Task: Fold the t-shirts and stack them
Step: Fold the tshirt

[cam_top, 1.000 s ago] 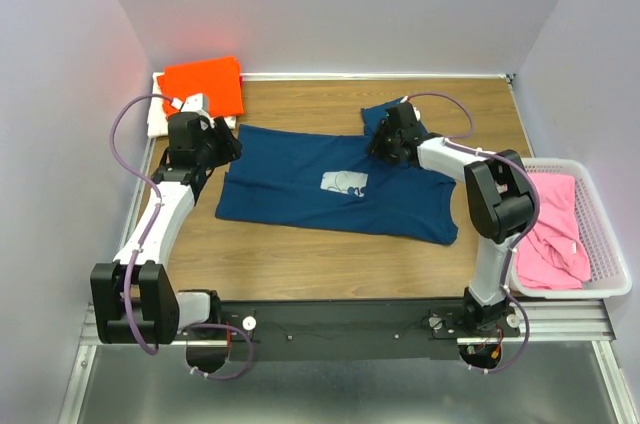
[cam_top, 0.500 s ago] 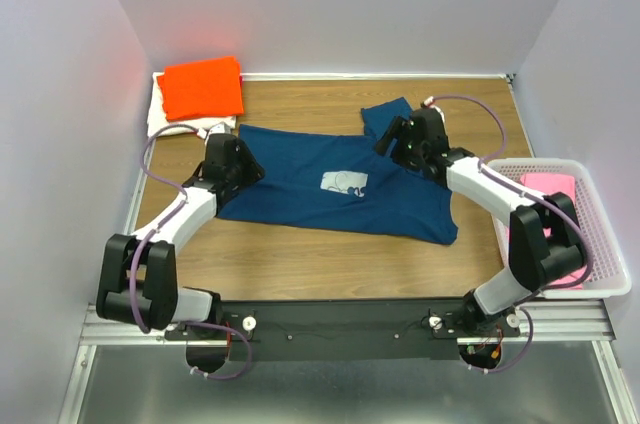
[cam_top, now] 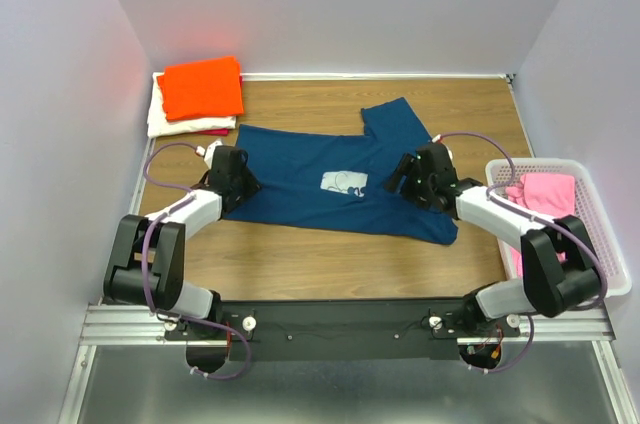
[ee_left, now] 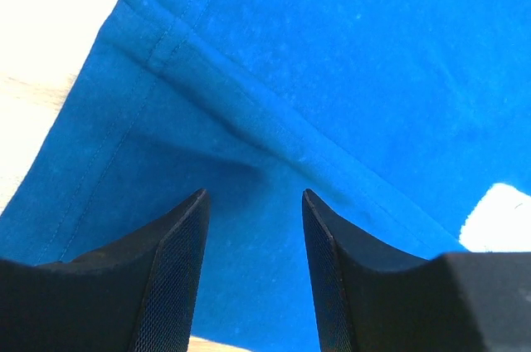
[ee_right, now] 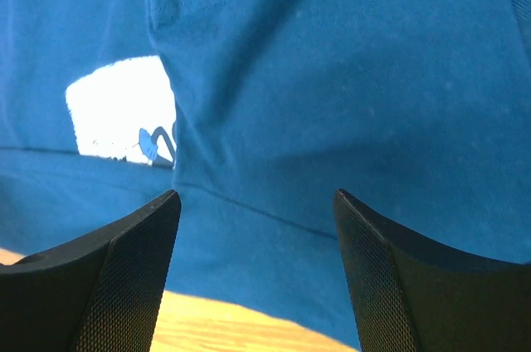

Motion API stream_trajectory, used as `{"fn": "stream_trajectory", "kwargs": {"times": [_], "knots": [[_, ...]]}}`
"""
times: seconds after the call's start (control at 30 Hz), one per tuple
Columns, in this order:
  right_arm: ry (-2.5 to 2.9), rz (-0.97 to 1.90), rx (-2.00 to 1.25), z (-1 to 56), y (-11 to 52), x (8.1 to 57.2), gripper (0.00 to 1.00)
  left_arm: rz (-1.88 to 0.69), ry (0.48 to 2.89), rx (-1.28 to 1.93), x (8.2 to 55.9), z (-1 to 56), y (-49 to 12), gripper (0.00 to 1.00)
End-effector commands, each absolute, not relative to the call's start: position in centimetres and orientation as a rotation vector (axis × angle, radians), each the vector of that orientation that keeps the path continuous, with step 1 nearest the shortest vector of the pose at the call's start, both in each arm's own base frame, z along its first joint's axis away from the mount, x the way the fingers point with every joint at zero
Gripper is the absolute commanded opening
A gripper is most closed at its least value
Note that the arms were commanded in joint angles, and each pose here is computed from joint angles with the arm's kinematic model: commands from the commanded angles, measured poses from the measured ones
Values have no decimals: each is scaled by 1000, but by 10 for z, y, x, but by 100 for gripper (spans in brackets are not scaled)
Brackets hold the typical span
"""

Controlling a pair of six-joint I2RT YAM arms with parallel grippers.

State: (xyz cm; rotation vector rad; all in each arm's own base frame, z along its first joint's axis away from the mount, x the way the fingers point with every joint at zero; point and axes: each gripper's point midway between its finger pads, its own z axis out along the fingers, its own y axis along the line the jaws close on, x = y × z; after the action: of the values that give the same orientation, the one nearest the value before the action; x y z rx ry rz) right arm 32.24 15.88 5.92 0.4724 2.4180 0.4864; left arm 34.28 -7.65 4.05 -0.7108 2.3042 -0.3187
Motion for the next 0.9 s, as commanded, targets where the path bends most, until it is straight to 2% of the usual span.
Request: {"fn": "stream_trajectory", "kwargs": {"times": [0.0,0.27,0.5,0.67,0.87], "knots": [[2407,482,477,63,154,311,80,-283,2239,-706,365,55,-72,56],[2411,431,477,58,144,303,78,-143,2245,-754,374,57,-56,54],[2446,428,472,52,143,294,77,-53,2282,-765,382,50,-49,43],[2454,387,506,44,135,287,77,-49,2297,-772,384,45,-50,39],[2486,381,533,34,135,282,77,-45,2305,-754,390,46,-51,28]]}}
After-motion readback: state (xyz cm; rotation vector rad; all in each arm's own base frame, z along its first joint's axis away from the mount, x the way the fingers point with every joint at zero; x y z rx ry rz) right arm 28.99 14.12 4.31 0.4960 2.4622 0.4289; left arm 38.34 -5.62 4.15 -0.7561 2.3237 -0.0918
